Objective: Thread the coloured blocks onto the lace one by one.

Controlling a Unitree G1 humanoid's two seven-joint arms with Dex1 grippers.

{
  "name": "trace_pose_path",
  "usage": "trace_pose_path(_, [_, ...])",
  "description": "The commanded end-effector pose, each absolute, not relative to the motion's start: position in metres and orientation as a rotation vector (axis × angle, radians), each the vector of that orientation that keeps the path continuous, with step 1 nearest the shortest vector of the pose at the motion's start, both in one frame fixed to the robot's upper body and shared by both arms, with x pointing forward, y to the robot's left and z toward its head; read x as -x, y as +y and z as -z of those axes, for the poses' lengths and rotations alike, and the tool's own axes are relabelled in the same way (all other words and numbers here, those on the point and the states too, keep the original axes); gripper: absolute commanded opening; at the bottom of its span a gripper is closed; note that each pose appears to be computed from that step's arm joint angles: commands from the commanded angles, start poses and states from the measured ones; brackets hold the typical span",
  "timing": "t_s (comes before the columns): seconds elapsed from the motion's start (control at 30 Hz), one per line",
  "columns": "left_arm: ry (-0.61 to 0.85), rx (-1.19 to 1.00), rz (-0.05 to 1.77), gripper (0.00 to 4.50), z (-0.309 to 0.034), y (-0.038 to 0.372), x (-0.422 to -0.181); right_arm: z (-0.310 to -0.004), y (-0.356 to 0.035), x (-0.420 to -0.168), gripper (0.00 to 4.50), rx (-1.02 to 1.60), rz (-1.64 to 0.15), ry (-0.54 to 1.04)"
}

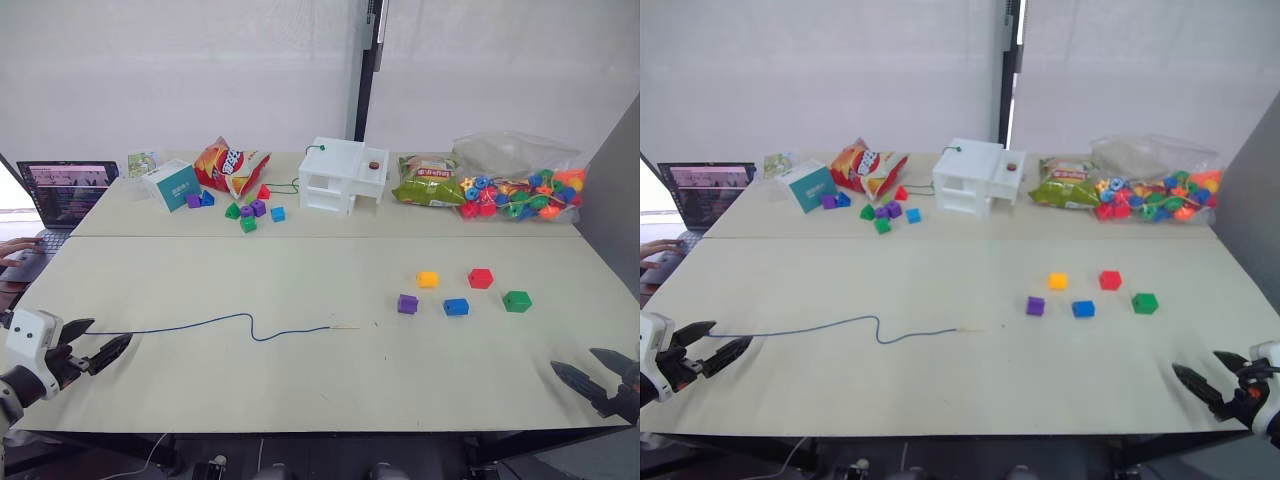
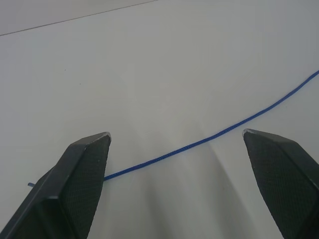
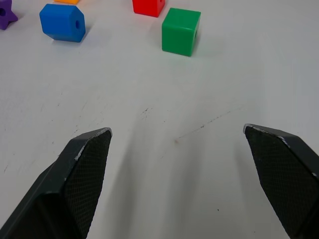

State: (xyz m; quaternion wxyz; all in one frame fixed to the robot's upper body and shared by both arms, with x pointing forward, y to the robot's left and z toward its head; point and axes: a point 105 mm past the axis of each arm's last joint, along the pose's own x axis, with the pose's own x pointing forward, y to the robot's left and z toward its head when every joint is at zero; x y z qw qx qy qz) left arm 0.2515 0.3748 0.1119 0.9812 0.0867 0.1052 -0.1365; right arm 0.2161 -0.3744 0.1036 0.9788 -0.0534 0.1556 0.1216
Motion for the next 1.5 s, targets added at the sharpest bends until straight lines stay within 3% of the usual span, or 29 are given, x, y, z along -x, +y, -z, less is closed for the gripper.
trace_pose_path(0.03, [0.17, -0.201, 0.309, 4.46, -0.124, 0.366, -0.256, -0.116, -0.374, -0.218, 4.5, 0.127, -0.257, 0.264])
trace_pose_path(0.17, [0.13, -0.156, 0.411, 4.46, -0.128, 0.336, -0.269, -0.12, -0.355, -0.226, 4.5, 0.107, -0.336, 0.241])
trace_pose_path(0.3, [0.09, -0.131, 0.632, 4.46, -0.135, 0.271, -0.285, -0.134, -0.319, -0.234, 4.5, 0.071, -0.49, 0.21])
trace_pose_path(0.53, [0.113, -0.091, 1.003, 4.46, -0.134, 0.183, -0.29, -0.149, -0.273, -0.234, 4.5, 0.08, -0.711, 0.229])
trace_pose_path(0.8, [0.161, -0.272, 1.3, 4.46, -0.108, 0.115, -0.309, -0.157, -0.234, -0.231, 4.5, 0.161, -0.875, 0.266])
trace_pose_path(1.13, [0.187, -0.461, 1.432, 4.46, -0.116, 0.059, -0.333, -0.155, -0.217, -0.223, 4.5, 0.2, -0.87, 0.263])
trace_pose_path(1.5, [0.288, -0.455, 1.438, 4.46, -0.074, 0.05, -0.348, -0.161, -0.217, -0.218, 4.5, 0.192, -0.799, 0.221])
